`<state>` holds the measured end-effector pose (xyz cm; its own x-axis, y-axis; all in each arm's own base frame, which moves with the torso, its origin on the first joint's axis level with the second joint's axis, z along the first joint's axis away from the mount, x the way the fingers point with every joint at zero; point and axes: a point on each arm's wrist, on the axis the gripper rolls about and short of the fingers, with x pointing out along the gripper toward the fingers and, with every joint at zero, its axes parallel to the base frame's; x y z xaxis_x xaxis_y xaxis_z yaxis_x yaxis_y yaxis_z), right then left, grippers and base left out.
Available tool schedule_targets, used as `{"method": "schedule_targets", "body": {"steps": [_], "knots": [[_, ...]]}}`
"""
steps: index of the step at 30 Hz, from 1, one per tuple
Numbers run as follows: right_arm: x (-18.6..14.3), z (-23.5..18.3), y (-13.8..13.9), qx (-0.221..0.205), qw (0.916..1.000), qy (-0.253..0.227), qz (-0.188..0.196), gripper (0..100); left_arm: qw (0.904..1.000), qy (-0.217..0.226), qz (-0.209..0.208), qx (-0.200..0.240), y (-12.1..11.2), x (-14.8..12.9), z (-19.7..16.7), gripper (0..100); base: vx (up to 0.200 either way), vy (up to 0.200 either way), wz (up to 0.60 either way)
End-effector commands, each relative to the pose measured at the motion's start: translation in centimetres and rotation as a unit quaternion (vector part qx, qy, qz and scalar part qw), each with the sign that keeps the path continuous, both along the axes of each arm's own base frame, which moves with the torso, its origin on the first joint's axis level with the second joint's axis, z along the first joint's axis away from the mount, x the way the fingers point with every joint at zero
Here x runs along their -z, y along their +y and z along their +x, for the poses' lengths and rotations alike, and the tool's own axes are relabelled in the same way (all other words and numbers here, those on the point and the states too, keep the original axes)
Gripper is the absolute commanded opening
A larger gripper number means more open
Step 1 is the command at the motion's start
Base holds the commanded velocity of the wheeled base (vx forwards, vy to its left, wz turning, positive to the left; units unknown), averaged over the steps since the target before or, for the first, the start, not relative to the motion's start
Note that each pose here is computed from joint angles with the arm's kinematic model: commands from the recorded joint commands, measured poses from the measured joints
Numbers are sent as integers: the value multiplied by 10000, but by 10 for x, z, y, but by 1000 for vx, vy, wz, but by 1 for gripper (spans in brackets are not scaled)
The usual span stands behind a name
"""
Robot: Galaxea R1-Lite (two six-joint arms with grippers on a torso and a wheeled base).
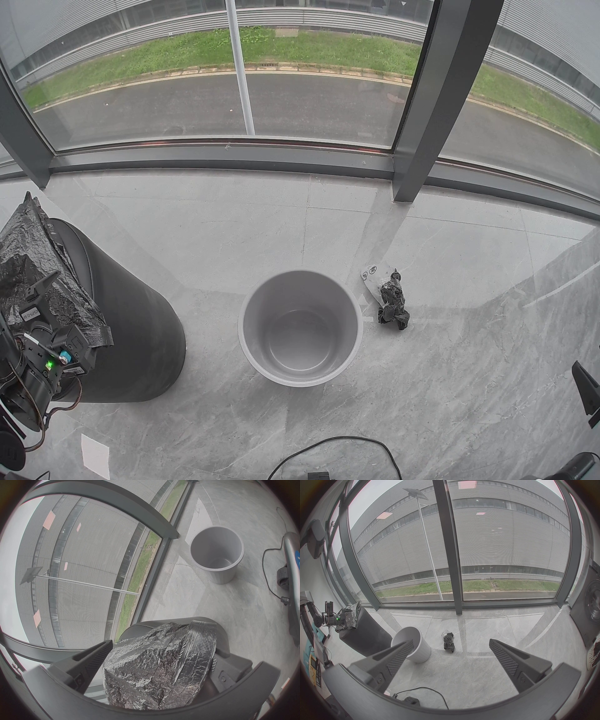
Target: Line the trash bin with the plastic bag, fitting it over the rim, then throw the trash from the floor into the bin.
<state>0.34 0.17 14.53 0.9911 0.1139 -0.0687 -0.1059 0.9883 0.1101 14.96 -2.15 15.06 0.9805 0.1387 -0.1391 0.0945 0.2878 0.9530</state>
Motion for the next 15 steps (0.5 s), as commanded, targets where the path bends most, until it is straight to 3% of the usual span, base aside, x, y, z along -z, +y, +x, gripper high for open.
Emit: {"method": "schedule_targets", "body": {"steps": [1, 6, 7, 15], "knots": [[0, 0, 0, -4, 10000, 0, 0, 100, 10000, 51, 7, -35, 0, 1, 5, 100, 0, 0, 0], [0, 0, 0, -4, 10000, 8, -1, 100, 10000, 36, 4, -35, 0, 0, 5, 100, 0, 0, 0], [0, 0, 0, -4, 10000, 0, 0, 100, 10000, 44, 5, -35, 0, 1, 5, 0, 0, 0, 0], [0, 0, 0, -4, 10000, 0, 0, 100, 10000, -17, -15, -29, 0, -3, 7, 0, 0, 0, 0]]}}
